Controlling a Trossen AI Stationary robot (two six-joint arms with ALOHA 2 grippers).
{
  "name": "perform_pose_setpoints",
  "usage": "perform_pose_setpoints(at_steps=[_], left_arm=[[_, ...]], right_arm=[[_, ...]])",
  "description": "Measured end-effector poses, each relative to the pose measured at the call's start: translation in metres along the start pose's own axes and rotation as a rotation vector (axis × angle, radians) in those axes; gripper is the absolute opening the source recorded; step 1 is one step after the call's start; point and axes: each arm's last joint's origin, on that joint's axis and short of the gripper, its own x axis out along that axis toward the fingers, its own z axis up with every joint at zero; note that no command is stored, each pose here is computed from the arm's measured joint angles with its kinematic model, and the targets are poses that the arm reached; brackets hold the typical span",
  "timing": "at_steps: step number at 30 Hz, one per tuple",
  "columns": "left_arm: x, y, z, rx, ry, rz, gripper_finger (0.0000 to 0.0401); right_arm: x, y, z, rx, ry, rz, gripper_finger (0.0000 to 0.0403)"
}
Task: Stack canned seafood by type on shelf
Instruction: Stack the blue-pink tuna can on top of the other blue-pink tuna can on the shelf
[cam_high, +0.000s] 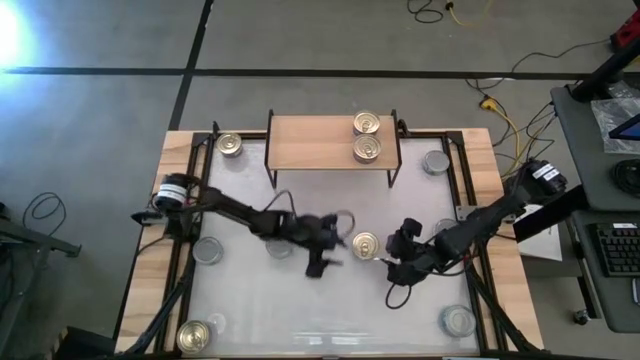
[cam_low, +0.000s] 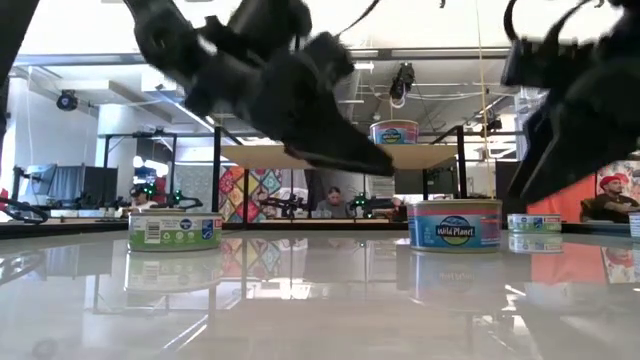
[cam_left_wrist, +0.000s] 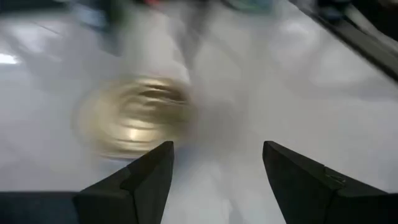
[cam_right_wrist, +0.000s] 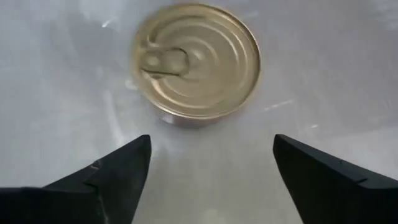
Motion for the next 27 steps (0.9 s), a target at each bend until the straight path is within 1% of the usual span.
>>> perform_pose_setpoints(at_steps=[2, 3, 5, 11, 15, 19, 22, 25, 27], left_arm=[[0.002, 0.018, -0.009, -0.037, -0.011, 0.016, 0.0232], [0.004, 0.026, -0.015, -0.055, 0.004, 0.024, 0.0232], [0.009, 0.033, -0.024, -0.073, 0.021, 0.030, 0.0232], [0.028, 0.033, -0.026, -0.071, 0.017, -0.024, 0.0232], [0.029, 0.028, -0.025, -0.082, 0.018, -0.040, 0.0232], [0.025, 0.021, -0.024, -0.083, 0.034, -0.068, 0.0232], [0.018, 0.020, -0.020, -0.093, 0.076, -0.073, 0.0232], [0.002, 0.019, -0.010, -0.084, 0.145, -0.043, 0.0232], [-0.012, 0.019, 0.000, -0.062, 0.165, -0.008, 0.0232]], right_arm=[[0.010, 0.001, -0.007, -0.001, -0.002, -0.005, 0.0349], [0.013, 0.002, -0.008, 0.001, -0.007, 0.002, 0.0354], [0.018, 0.003, -0.008, -0.006, -0.012, -0.001, 0.0359], [0.020, -0.008, 0.004, -0.035, -0.040, -0.064, 0.0354], [0.022, -0.012, 0.007, -0.064, -0.014, -0.053, 0.0354], [0.022, -0.013, 0.008, -0.081, -0.004, -0.044, 0.0354], [0.017, -0.013, 0.012, -0.090, 0.020, -0.028, 0.0359], [0.002, -0.015, 0.020, -0.115, 0.080, -0.012, 0.0365], [-0.010, -0.018, 0.025, -0.133, 0.110, -0.015, 0.0368]])
